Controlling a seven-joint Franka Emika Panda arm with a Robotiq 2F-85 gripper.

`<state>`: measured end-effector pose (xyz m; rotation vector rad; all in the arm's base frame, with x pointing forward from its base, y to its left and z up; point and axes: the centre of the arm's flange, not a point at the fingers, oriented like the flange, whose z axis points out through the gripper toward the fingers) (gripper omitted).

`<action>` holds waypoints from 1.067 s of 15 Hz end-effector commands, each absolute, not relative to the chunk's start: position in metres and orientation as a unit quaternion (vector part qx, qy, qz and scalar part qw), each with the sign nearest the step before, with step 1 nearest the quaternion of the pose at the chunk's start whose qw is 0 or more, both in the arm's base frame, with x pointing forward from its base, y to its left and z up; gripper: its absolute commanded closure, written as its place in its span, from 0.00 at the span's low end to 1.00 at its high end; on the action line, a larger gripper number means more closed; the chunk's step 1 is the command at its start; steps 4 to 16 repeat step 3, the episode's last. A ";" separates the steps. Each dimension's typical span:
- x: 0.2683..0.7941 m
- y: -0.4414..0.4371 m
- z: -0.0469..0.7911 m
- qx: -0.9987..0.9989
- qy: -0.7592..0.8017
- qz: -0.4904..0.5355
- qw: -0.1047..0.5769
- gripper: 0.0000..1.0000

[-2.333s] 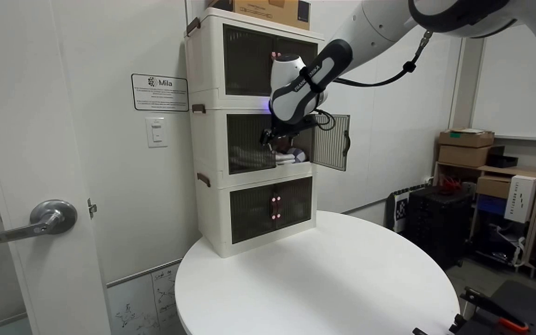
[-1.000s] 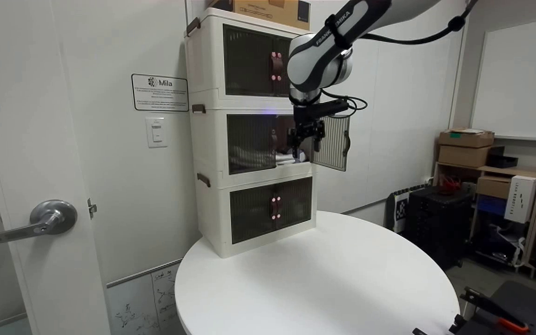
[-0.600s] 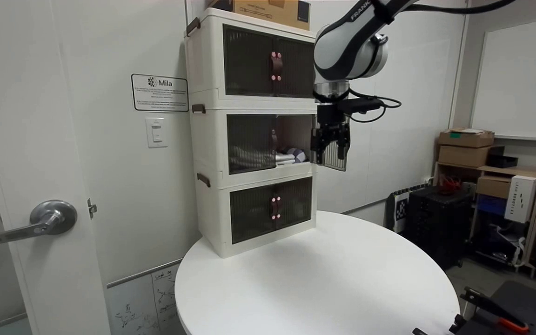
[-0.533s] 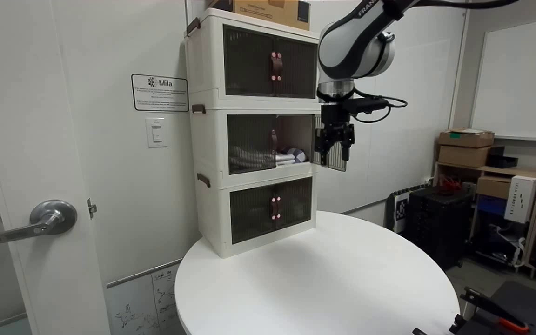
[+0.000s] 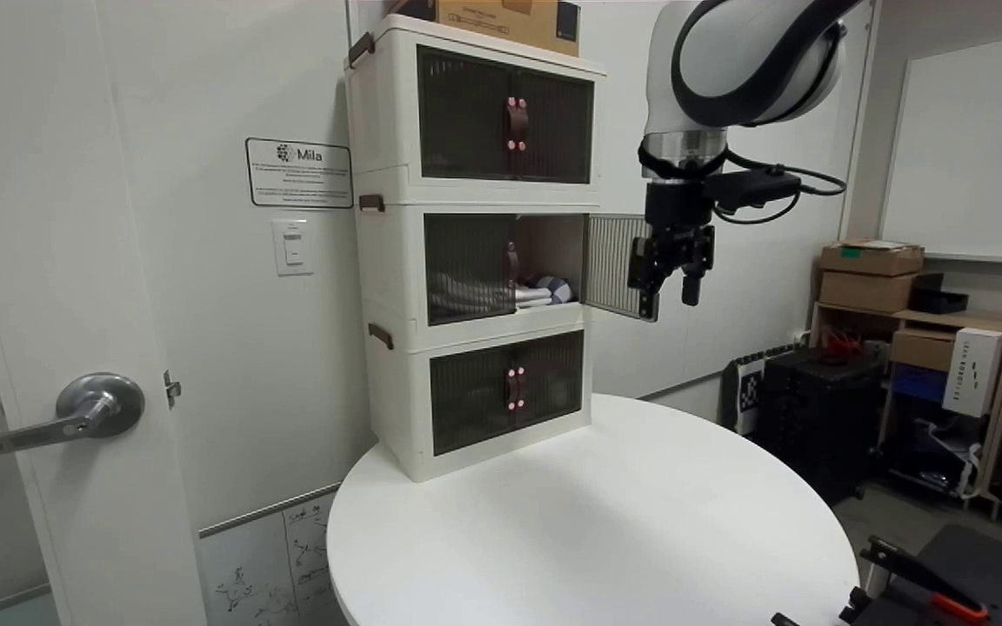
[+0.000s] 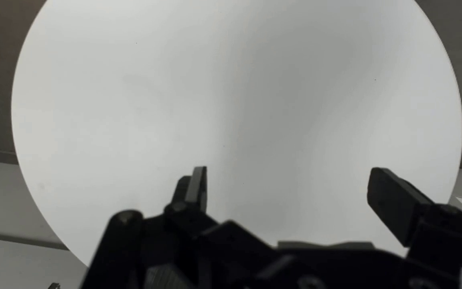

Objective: Close the left middle cabinet doors

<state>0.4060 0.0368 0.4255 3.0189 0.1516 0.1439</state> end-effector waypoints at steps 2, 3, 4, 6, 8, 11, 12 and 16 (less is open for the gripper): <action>0.406 0.037 0.426 0.996 0.050 0.048 0.058 0.00; 0.407 0.036 0.424 0.996 0.049 0.045 0.058 0.00; 0.407 0.036 0.424 0.996 0.049 0.045 0.058 0.00; 0.407 0.036 0.424 0.996 0.049 0.045 0.058 0.00; 0.407 0.036 0.424 0.996 0.049 0.045 0.058 0.00; 0.407 0.036 0.424 0.996 0.049 0.045 0.058 0.00; 0.407 0.036 0.424 0.996 0.049 0.045 0.058 0.00; 0.407 0.036 0.424 0.996 0.049 0.045 0.058 0.00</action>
